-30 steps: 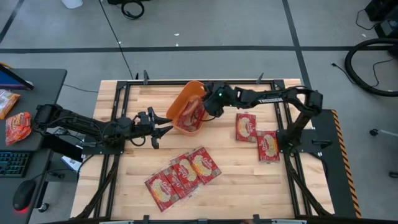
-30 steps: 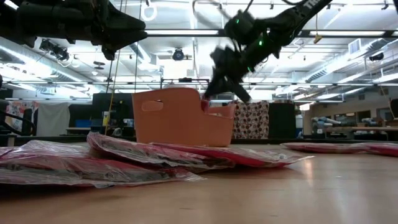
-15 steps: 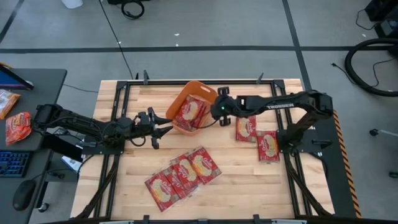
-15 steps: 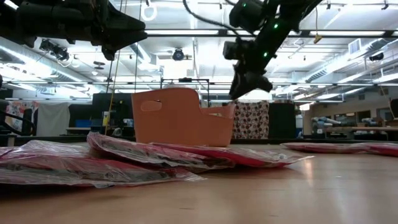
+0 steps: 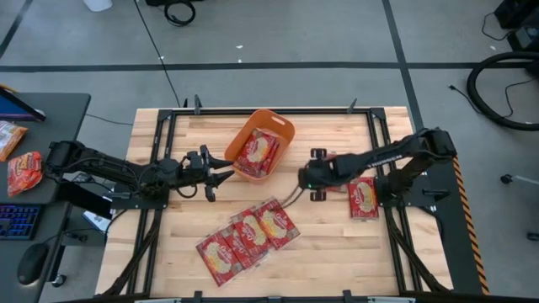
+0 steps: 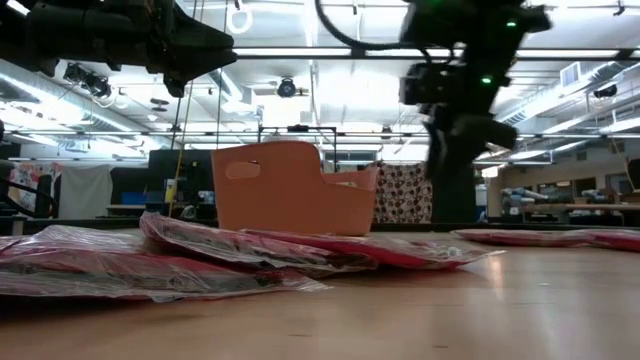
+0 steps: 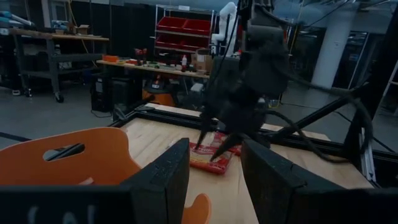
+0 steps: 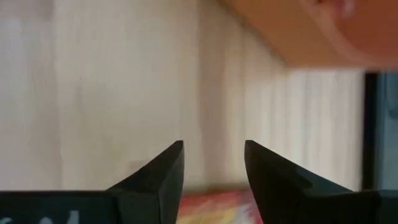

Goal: Sort popcorn bags into baskets
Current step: Put the red popcorn bag into the orange bin

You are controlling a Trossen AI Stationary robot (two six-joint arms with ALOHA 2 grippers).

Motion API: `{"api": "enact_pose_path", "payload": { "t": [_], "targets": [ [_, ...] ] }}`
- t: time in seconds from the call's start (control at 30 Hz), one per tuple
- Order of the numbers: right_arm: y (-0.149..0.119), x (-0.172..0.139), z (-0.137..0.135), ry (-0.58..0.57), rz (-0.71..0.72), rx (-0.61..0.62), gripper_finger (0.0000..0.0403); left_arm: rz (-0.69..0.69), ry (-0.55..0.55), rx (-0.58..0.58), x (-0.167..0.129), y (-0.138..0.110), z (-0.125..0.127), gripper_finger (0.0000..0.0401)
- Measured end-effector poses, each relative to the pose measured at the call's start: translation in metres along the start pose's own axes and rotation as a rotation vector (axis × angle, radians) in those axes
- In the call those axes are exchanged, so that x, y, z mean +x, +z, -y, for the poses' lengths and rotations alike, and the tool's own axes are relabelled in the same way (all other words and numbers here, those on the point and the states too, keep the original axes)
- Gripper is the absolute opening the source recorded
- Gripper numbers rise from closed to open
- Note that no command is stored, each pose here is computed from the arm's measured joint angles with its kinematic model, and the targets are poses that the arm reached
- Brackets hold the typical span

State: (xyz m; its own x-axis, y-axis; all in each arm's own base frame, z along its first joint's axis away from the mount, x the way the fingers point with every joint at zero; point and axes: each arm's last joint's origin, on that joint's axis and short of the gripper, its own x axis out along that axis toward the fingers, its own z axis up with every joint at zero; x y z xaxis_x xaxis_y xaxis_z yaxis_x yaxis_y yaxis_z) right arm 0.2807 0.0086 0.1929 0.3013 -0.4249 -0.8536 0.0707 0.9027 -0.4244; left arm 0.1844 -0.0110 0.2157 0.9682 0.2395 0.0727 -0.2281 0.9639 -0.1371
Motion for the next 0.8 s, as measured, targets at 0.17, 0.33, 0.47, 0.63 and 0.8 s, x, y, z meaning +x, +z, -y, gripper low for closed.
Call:
{"api": "enact_pose_path", "payload": {
  "t": [0.17,0.33,0.47,0.63,0.8],
  "targets": [
    [-0.020,-0.001,-0.003,-0.025,-0.174,0.172,0.0196,0.001,0.000,-0.006,0.000,0.000,0.000,0.0151],
    [-0.042,-0.001,0.013,-0.084,-0.400,0.295,0.0196,0.001,0.000,-0.006,0.000,0.000,0.000,0.0151],
    [-0.055,0.008,0.025,-0.138,-0.484,0.370,0.0191,0.001,0.000,-0.006,0.000,0.000,0.000,0.0151],
    [-0.065,0.027,0.029,-0.132,-0.462,0.380,0.0190,0.001,0.000,-0.001,0.000,0.000,0.000,0.0151],
    [-0.062,0.043,0.021,0.058,-0.342,0.365,0.0189,0.001,0.000,0.000,0.000,0.000,0.000,0.0151]
  ]
}}
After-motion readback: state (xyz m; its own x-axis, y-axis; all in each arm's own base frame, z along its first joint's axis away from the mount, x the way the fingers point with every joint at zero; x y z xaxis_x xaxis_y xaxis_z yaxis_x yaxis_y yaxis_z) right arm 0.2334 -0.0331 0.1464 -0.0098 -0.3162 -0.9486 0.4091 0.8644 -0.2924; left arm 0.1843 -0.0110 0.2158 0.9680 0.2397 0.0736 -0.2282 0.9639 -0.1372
